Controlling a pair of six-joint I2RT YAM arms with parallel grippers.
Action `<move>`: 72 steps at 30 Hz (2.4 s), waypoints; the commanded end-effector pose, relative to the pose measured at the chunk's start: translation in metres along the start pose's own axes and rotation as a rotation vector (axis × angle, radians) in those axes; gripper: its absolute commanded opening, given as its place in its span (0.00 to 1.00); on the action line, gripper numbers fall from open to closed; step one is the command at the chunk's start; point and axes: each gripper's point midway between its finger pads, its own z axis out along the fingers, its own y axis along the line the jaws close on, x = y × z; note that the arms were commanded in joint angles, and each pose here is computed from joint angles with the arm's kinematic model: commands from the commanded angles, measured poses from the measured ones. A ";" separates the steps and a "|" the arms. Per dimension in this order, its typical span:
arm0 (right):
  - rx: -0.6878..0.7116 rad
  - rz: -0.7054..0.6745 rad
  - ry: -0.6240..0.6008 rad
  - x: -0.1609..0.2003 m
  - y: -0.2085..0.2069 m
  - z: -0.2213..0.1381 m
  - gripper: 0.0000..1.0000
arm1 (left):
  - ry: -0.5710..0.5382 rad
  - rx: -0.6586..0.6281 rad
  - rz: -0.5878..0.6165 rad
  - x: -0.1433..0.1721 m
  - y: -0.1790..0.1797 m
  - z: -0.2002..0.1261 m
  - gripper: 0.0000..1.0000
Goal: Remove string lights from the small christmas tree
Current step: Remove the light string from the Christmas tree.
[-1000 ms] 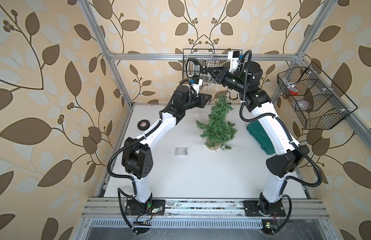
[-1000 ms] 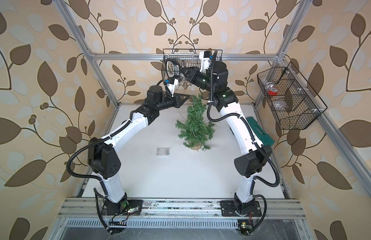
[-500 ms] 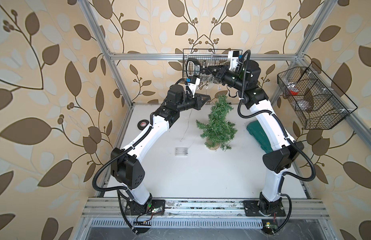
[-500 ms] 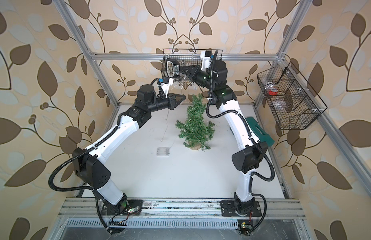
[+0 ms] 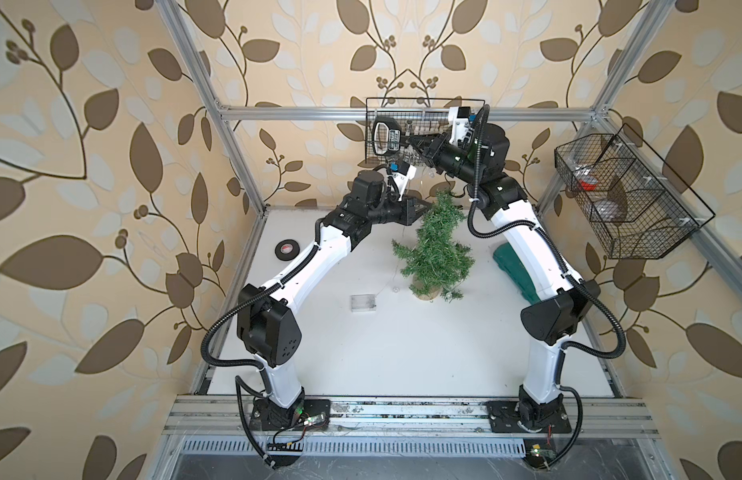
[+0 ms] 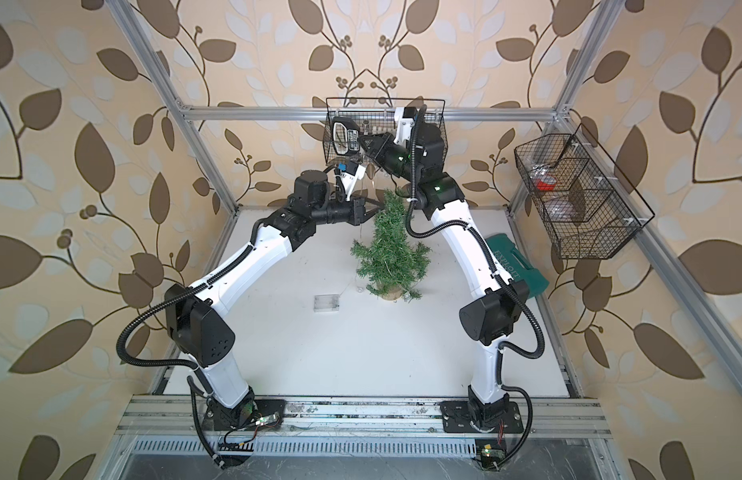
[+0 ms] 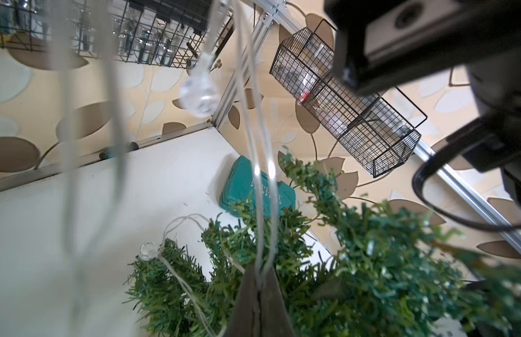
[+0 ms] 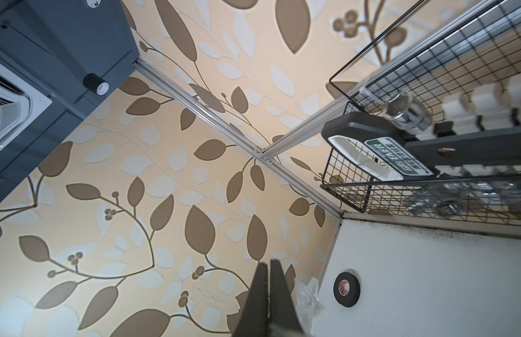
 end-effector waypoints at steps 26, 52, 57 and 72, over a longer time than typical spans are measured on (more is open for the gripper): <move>-0.060 -0.038 0.072 0.008 0.039 -0.034 0.03 | -0.199 0.003 0.235 -0.068 -0.011 -0.035 0.33; -0.020 -0.041 0.051 -0.019 0.025 -0.060 0.47 | -0.245 -0.179 0.119 -0.107 0.018 -0.060 0.00; 0.028 -0.075 0.000 -0.039 0.024 -0.099 0.53 | -0.226 -0.239 0.084 -0.107 0.018 -0.081 0.00; 0.439 0.019 -0.036 0.023 -0.088 -0.232 0.54 | -0.197 -0.383 -0.060 -0.057 -0.027 -0.183 0.00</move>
